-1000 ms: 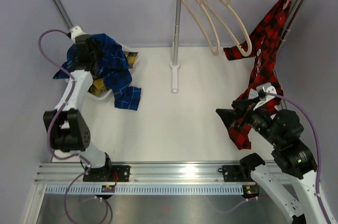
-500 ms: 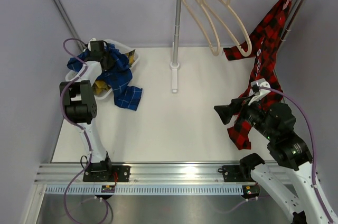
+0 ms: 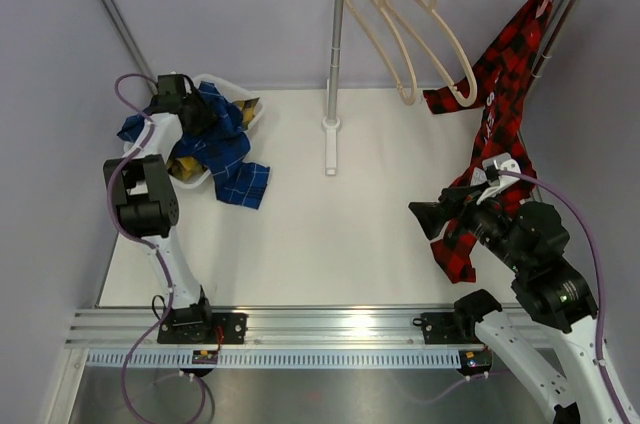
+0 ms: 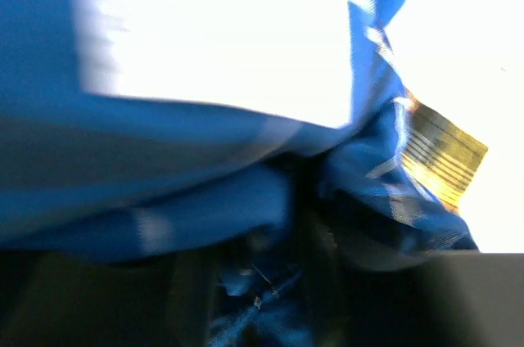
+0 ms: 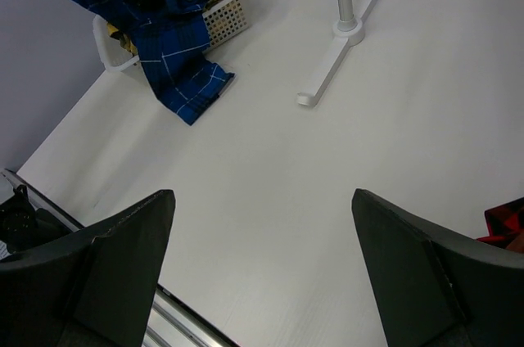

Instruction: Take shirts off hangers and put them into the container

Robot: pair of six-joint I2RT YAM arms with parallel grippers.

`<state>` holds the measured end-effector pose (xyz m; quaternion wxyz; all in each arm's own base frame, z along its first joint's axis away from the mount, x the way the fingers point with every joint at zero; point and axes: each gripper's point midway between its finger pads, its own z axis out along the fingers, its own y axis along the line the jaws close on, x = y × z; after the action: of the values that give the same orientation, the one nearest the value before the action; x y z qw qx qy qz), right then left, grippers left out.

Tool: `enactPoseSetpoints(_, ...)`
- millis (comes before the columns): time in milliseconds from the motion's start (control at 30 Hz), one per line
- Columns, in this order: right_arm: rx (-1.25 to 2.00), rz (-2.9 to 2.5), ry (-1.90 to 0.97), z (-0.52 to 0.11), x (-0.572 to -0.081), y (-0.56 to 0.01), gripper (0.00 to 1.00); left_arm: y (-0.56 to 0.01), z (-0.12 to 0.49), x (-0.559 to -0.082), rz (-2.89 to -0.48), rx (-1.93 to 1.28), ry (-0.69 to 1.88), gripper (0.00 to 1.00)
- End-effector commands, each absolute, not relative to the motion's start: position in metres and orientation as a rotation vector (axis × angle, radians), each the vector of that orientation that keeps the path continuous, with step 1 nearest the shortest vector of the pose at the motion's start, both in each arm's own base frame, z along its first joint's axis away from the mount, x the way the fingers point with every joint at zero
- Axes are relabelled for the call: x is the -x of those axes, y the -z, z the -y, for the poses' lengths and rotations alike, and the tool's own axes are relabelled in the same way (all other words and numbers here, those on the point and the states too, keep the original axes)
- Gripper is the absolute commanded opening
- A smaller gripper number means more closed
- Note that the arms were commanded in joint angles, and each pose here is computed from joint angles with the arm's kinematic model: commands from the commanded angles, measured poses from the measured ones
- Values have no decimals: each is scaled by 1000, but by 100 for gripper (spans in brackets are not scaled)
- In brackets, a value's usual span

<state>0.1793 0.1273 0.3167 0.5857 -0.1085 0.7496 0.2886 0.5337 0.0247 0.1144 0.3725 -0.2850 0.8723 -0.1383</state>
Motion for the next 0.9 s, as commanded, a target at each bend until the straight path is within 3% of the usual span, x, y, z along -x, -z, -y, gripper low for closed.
enactPoseSetpoints(0,268,-1694,-681,-127,-175,-331,99,-138,-19,-495,-2321,705,350,52)
enactPoseSetpoints(167,260,-1681,-670,-124,-172,-333,99,-195,-23,-494,-2205,662,334,65)
enactPoseSetpoints(400,256,-1679,-671,-123,-171,-333,99,-254,-14,-479,-2096,613,374,91)
enactPoseSetpoints(667,261,-1677,-679,-124,-170,-333,99,-296,5,-437,-2015,574,450,96)
enactPoseSetpoints(867,272,-1669,-694,-127,-170,-334,99,-249,28,-387,-2089,564,323,97)
